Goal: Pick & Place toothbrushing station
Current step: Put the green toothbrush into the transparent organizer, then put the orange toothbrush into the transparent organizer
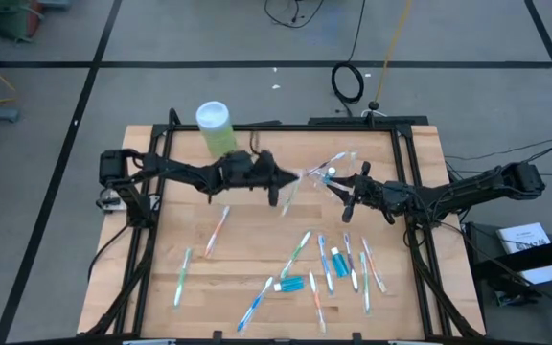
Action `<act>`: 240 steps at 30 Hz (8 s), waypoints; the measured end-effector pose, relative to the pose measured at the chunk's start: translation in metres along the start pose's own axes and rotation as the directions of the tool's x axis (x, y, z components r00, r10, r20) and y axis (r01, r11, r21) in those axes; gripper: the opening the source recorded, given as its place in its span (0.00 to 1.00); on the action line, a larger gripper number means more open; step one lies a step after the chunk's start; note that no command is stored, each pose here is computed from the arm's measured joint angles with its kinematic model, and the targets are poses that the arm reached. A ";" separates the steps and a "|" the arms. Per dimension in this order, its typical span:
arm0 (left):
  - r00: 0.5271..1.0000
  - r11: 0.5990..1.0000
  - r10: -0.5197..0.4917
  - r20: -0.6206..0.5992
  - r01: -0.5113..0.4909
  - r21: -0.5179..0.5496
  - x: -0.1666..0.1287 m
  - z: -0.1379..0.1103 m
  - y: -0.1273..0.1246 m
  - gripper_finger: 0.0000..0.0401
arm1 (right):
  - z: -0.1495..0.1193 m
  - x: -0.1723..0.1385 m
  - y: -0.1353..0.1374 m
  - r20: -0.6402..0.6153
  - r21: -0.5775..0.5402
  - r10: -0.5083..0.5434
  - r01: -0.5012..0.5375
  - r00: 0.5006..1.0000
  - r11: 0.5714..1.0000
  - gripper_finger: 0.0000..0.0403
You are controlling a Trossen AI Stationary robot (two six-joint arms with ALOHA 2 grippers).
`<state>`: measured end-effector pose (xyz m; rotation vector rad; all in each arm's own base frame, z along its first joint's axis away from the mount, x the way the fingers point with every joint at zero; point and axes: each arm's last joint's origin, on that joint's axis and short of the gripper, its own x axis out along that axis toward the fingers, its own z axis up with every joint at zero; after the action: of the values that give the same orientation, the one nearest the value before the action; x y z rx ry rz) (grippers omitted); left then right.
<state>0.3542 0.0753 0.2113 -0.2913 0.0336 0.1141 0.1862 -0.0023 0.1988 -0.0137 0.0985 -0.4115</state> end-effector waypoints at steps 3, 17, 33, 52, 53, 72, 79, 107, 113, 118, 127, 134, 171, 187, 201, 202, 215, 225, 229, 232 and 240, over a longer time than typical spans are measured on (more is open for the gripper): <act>0.985 0.995 0.059 0.165 -0.072 0.076 -0.001 0.019 0.008 0.01 | 0.000 0.000 0.000 0.000 0.000 0.000 0.000 1.000 1.000 0.22; 0.957 0.915 0.088 0.275 -0.187 0.358 0.068 0.043 0.019 0.01 | 0.001 0.000 0.000 0.008 0.004 -0.001 0.001 1.000 1.000 0.22; 0.944 0.917 0.318 0.089 -0.330 0.225 0.090 -0.005 0.080 0.04 | -0.001 0.000 0.000 -0.007 -0.004 -0.001 0.001 1.000 1.000 0.22; 0.940 0.903 0.339 -0.036 -0.314 0.293 0.075 0.023 0.067 0.38 | -0.008 -0.002 -0.001 -0.010 -0.009 -0.002 0.002 1.000 1.000 0.22; 0.937 0.902 0.344 -0.055 -0.314 0.295 0.070 0.030 0.064 0.39 | -0.009 -0.003 -0.002 -0.008 -0.012 -0.002 0.002 1.000 1.000 0.22; 0.815 0.892 0.426 -0.393 -0.305 0.334 -0.083 0.127 0.004 0.41 | -0.004 -0.001 0.002 0.021 0.028 0.037 -0.038 0.999 0.999 0.22; 0.844 0.891 0.422 -0.332 -0.317 0.326 -0.118 0.099 0.004 0.41 | 0.008 0.026 0.025 -0.094 -0.042 0.066 -0.070 0.993 0.997 0.22; 0.875 0.869 0.401 -0.271 -0.269 0.415 -0.143 0.070 0.004 0.41 | 0.015 -0.022 0.153 -0.945 0.310 0.320 0.489 0.066 0.815 0.22; 0.876 0.868 0.399 -0.269 -0.266 0.420 -0.143 0.070 0.004 0.41 | -0.013 -0.054 0.147 -0.980 0.111 0.190 0.617 -0.065 0.780 0.22; 0.877 0.874 0.398 -0.270 -0.272 0.403 -0.143 0.070 0.004 0.41 | -0.032 -0.060 0.138 -0.985 0.056 0.144 0.626 -0.092 0.778 0.22; 0.877 0.876 0.397 -0.270 -0.273 0.398 -0.143 0.070 0.004 0.41 | -0.060 -0.063 0.131 -0.971 0.088 0.211 0.654 -0.112 0.751 0.22; 0.877 0.876 0.397 -0.270 -0.273 0.398 -0.143 0.070 0.003 0.41 | -0.073 -0.067 0.121 -0.975 0.071 0.184 0.603 -0.128 0.795 0.21; 0.903 0.873 0.384 -0.191 -0.287 0.395 -0.140 0.078 0.002 0.41 | -0.002 -0.032 0.073 -0.718 -0.278 -0.216 0.012 0.661 0.961 0.01; 0.909 0.869 0.380 -0.174 -0.286 0.404 -0.140 0.080 0.002 0.41 | 0.052 0.016 0.064 -0.212 -0.971 -0.526 -0.118 0.824 0.208 0.00; 0.904 0.884 0.382 -0.191 -0.297 0.362 -0.138 0.077 0.003 0.41 | 0.059 0.023 0.048 -0.068 -0.938 -0.706 -0.287 0.705 -0.196 0.00; 0.904 0.885 0.382 -0.192 -0.298 0.359 -0.138 0.077 0.003 0.41 | 0.058 0.024 0.046 -0.066 -0.930 -0.718 -0.304 0.693 -0.207 0.00; 0.900 0.895 0.385 -0.204 -0.310 0.321 -0.138 0.076 0.003 0.41 | 0.055 0.037 0.012 -0.101 -0.879 -0.810 -0.434 0.578 -0.200 0.00; 0.900 0.897 0.385 -0.204 -0.313 0.313 -0.138 0.076 0.003 0.41 | 0.052 0.059 -0.006 -0.148 -0.883 -0.804 -0.442 0.576 -0.154 0.00; 0.900 0.899 0.385 -0.205 -0.317 0.301 -0.138 0.076 0.003 0.41 | 0.051 0.063 -0.010 -0.138 -0.891 -0.798 -0.425 0.587 -0.159 0.00; 0.900 0.900 0.385 -0.205 -0.317 0.299 -0.138 0.076 0.003 0.41 | 0.047 0.061 -0.011 -0.147 -0.875 -0.803 -0.454 0.578 -0.167 0.00; 0.900 0.901 0.385 -0.203 -0.319 0.296 -0.138 0.076 0.003 0.41 | 0.042 0.038 -0.013 -0.196 -0.750 -0.799 -0.612 0.568 -0.251 0.00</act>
<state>0.2179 0.0854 0.2902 -0.0354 0.3598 0.4333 0.2198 -0.0302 0.2373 -1.7615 1.6025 -0.4139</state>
